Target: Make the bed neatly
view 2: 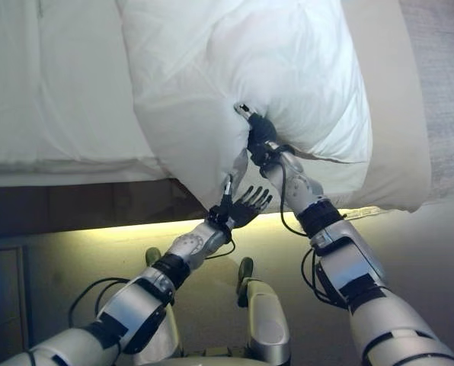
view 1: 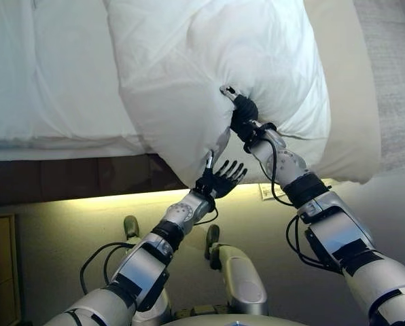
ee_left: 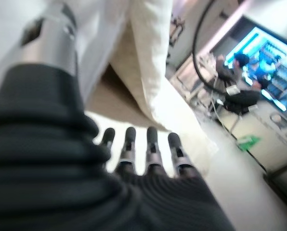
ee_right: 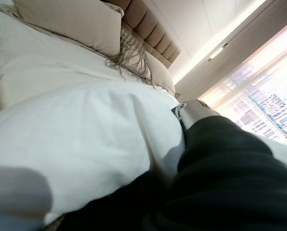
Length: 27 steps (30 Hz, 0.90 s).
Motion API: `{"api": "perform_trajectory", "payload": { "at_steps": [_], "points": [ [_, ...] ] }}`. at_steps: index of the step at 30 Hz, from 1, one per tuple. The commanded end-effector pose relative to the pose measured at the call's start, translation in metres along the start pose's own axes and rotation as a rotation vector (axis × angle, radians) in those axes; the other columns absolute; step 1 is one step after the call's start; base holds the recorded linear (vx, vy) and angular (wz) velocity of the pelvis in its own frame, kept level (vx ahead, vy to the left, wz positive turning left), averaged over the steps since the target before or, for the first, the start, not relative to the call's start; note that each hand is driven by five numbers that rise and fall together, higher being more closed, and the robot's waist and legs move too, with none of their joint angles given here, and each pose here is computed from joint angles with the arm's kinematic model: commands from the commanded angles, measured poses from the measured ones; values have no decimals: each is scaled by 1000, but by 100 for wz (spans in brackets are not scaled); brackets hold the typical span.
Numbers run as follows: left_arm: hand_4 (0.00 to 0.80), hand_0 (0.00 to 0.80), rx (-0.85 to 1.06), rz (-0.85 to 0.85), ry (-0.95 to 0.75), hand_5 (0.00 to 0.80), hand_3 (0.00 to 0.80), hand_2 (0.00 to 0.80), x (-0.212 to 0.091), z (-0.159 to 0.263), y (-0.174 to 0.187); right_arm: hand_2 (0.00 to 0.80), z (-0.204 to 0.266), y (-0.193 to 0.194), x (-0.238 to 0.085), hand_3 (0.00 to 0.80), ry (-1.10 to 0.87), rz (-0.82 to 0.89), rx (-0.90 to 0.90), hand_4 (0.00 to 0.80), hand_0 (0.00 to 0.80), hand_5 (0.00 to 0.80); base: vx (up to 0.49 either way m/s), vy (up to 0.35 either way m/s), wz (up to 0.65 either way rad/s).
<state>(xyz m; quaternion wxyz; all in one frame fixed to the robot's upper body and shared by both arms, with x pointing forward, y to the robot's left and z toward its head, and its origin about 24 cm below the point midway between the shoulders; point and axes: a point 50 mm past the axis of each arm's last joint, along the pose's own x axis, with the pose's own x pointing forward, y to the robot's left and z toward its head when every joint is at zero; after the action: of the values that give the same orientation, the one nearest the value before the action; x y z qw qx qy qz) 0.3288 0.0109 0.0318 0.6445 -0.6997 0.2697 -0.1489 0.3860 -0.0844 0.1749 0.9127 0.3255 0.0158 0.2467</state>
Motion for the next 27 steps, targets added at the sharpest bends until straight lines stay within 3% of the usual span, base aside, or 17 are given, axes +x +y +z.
{"api": "perform_trajectory", "payload": {
  "at_steps": [1,6,13,22,27],
  "points": [
    [0,0,-66,-271,60,0,0,0,22,-38,-53,800,21,73,1,800,-91,333,-25,800,800,800,0,0,0],
    [0,0,-59,-433,-24,0,0,0,24,-29,-80,800,16,70,-4,800,-92,338,-24,800,800,800,-7,-1,-9],
    [0,0,-89,-534,-302,0,0,0,17,-12,-106,800,20,67,-9,800,-132,333,4,800,800,800,-6,-16,1],
    [0,0,-152,-531,-605,0,0,0,-2,9,-119,800,24,51,-14,800,-164,288,29,800,800,800,-9,-38,7],
    [0,0,-201,-445,-728,0,0,0,-11,18,-115,800,23,37,-14,800,-151,236,38,800,800,800,-17,-7,7]
  ]
}}
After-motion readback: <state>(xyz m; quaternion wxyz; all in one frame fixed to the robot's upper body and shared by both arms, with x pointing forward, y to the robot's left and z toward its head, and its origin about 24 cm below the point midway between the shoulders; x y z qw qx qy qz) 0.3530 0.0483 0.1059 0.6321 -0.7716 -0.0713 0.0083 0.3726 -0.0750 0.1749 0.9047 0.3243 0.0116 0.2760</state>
